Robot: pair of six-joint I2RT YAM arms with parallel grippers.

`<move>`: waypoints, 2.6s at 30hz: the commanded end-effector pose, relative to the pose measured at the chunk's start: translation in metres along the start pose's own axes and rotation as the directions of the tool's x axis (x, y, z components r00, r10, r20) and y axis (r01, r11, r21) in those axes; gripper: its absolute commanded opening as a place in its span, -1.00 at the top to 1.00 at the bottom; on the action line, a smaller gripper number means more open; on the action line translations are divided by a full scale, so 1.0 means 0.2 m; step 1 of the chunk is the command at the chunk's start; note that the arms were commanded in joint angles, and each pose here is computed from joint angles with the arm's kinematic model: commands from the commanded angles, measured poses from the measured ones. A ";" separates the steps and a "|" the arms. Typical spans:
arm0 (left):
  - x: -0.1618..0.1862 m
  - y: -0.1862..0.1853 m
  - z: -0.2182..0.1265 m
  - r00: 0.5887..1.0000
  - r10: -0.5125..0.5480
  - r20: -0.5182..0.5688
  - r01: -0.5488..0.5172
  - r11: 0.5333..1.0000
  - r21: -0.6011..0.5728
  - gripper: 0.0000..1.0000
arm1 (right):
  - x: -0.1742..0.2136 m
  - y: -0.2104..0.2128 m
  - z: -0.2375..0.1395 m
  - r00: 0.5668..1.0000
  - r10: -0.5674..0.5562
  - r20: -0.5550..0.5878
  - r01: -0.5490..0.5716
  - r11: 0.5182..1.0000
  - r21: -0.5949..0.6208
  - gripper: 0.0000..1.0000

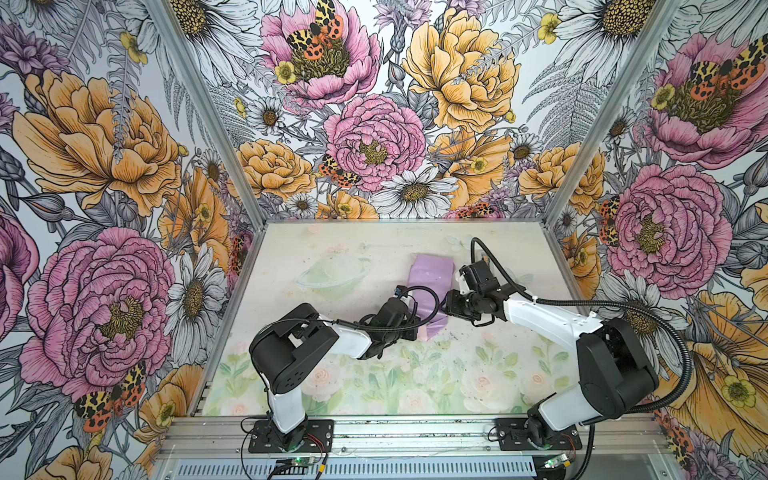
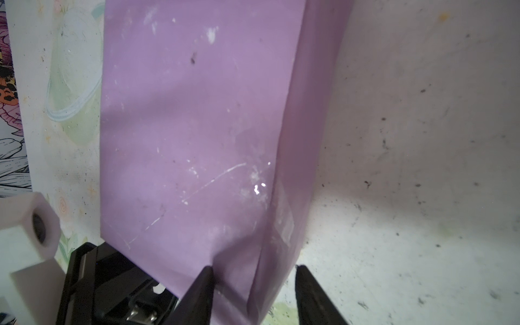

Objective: Wrap the gift box in paper

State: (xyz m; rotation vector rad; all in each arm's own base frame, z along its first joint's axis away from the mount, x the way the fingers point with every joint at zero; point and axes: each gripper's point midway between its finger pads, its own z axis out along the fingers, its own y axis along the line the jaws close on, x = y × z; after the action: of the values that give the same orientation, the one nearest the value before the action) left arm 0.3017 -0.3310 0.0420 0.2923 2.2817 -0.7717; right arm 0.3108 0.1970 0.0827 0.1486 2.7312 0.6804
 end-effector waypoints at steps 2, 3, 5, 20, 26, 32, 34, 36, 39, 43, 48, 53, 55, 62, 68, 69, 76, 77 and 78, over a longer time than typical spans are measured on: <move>-0.10 -0.04 0.02 0.997 -0.008 0.079 0.007 1.000 0.019 0.54 | 0.02 0.01 -0.02 1.000 0.004 0.008 -0.004 1.000 0.000 0.02; -0.05 0.00 0.05 0.998 -0.015 0.056 0.015 1.000 0.000 0.54 | 0.02 0.01 -0.02 1.000 0.004 0.010 -0.004 1.000 -0.001 0.02; -0.04 0.03 0.07 0.998 -0.027 0.051 0.027 1.000 -0.014 0.55 | 0.01 0.01 -0.03 1.000 0.004 0.019 -0.004 1.000 -0.004 0.00; -0.11 0.00 -0.06 0.995 -0.041 0.090 0.040 0.999 0.013 0.50 | -0.01 0.00 -0.05 0.999 0.011 0.032 -0.011 1.000 -0.006 -0.06; -0.14 0.04 -0.24 0.993 -0.043 0.113 0.048 0.998 -0.041 0.43 | -0.01 -0.04 0.00 1.000 0.008 0.013 -0.008 1.000 0.027 -0.05; -0.12 0.18 -0.34 0.993 -0.074 0.096 0.087 0.986 -0.140 0.41 | -0.02 -0.04 0.00 1.000 0.005 0.013 -0.005 1.000 0.030 -0.04; -0.10 0.21 -0.34 0.994 -0.077 0.075 0.087 0.986 -0.145 0.44 | -0.02 -0.04 0.00 1.000 0.005 0.011 -0.005 1.000 0.027 -0.04; -0.08 0.20 -0.31 0.997 -0.065 0.052 0.072 0.988 -0.137 0.46 | -0.01 -0.04 0.00 1.000 0.004 0.009 -0.004 1.000 0.028 -0.04; -0.05 0.16 -0.25 0.999 -0.039 0.008 0.039 0.994 -0.102 0.52 | -0.01 -0.05 0.01 1.000 0.004 0.009 -0.004 1.000 0.030 -0.04; -0.02 0.11 -0.16 1.000 -0.021 -0.022 0.020 0.997 -0.070 0.58 | -0.01 -0.05 0.01 1.000 0.001 0.009 -0.001 1.000 0.028 -0.03; -0.05 0.07 -0.09 1.000 -0.012 -0.014 0.012 0.999 -0.041 0.62 | 0.00 -0.05 0.00 1.000 0.001 0.005 -0.001 1.000 0.027 -0.03; -0.05 0.05 -0.02 1.000 -0.010 -0.015 0.010 1.000 -0.017 0.65 | 0.01 -0.06 0.01 1.000 0.006 -0.002 -0.006 1.000 0.028 -0.02; -0.05 0.05 0.00 1.000 -0.012 -0.015 0.012 1.000 -0.016 0.65 | 0.02 -0.06 0.01 1.000 0.007 -0.004 -0.007 1.000 0.028 -0.02; -0.02 0.06 0.10 0.999 -0.010 -0.043 0.009 1.000 -0.024 0.66 | 0.03 -0.06 0.02 1.000 0.009 -0.010 -0.008 1.000 0.028 -0.02; -0.03 0.04 0.14 0.999 -0.013 -0.030 0.013 1.000 0.002 0.66 | 0.03 -0.07 0.02 1.000 0.014 -0.014 -0.013 0.999 0.031 -0.01; -0.03 0.03 0.15 0.999 -0.015 -0.031 0.015 1.000 0.009 0.66 | 0.03 -0.07 0.02 1.000 0.014 -0.015 -0.013 0.999 0.032 -0.01; -0.01 0.02 0.19 0.999 -0.024 -0.042 0.025 0.999 0.025 0.65 | 0.03 -0.07 0.02 1.000 0.019 -0.009 -0.019 0.999 0.031 -0.02; -0.01 0.01 0.19 0.999 -0.026 -0.044 0.027 0.999 0.029 0.65 | 0.02 -0.06 0.01 1.000 0.020 -0.005 -0.020 0.999 0.029 -0.02; -0.01 0.01 0.19 0.998 -0.031 -0.047 0.032 0.999 0.032 0.65 | 0.01 -0.06 0.00 1.000 0.019 0.003 -0.019 0.999 0.028 -0.02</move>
State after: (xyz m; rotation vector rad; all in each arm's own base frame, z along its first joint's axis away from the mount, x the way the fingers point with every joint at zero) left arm 0.3360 -0.3409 0.0282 0.2458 2.2922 -0.7728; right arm 0.3103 0.1920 0.0823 0.1736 2.7242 0.6810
